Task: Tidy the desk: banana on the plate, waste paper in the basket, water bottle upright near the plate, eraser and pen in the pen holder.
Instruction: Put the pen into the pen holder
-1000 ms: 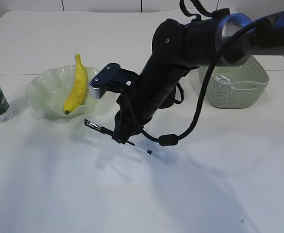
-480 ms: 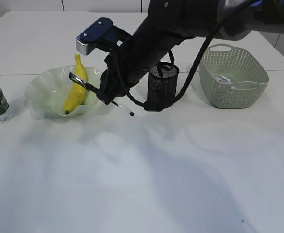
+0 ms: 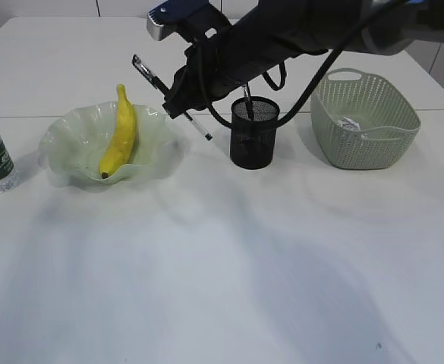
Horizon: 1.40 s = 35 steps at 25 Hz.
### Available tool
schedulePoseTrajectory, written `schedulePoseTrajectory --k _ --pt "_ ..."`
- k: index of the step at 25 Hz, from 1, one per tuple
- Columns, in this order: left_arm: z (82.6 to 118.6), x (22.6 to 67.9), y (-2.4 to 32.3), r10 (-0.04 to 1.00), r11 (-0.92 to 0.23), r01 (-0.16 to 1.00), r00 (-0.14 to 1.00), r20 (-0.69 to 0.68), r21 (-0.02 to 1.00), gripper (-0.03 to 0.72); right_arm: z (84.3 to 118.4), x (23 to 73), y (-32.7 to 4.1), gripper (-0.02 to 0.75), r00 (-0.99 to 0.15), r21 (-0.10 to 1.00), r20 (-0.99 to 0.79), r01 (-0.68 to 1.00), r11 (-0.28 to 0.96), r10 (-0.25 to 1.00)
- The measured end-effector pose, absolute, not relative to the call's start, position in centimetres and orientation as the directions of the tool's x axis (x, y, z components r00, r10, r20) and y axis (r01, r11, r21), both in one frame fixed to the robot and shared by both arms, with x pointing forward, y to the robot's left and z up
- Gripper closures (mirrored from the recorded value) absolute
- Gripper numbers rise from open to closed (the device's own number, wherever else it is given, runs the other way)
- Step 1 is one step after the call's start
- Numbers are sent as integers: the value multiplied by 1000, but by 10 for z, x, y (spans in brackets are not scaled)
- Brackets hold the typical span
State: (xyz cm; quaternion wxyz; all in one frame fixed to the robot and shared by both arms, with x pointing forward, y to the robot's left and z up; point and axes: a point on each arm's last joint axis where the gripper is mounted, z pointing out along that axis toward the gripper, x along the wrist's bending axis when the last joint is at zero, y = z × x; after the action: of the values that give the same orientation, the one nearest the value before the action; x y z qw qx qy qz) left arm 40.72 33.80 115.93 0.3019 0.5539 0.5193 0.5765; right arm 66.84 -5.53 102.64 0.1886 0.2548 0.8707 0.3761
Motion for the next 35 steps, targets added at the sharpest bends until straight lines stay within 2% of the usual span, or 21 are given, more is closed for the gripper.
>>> schedulePoseTrajectory --k 18,27,35 --pt "1164 408 336 924 -297 168 -196 328 940 168 1053 697 -69 689 -573 920 -167 201 336 802" --pt "1169 409 334 913 -341 128 -191 361 931 168 1063 704 -74 690 -477 958 -144 151 242 867" --pt "1170 409 334 912 -349 112 -189 365 930 168 1056 716 -90 690 -372 976 -89 153 156 924"
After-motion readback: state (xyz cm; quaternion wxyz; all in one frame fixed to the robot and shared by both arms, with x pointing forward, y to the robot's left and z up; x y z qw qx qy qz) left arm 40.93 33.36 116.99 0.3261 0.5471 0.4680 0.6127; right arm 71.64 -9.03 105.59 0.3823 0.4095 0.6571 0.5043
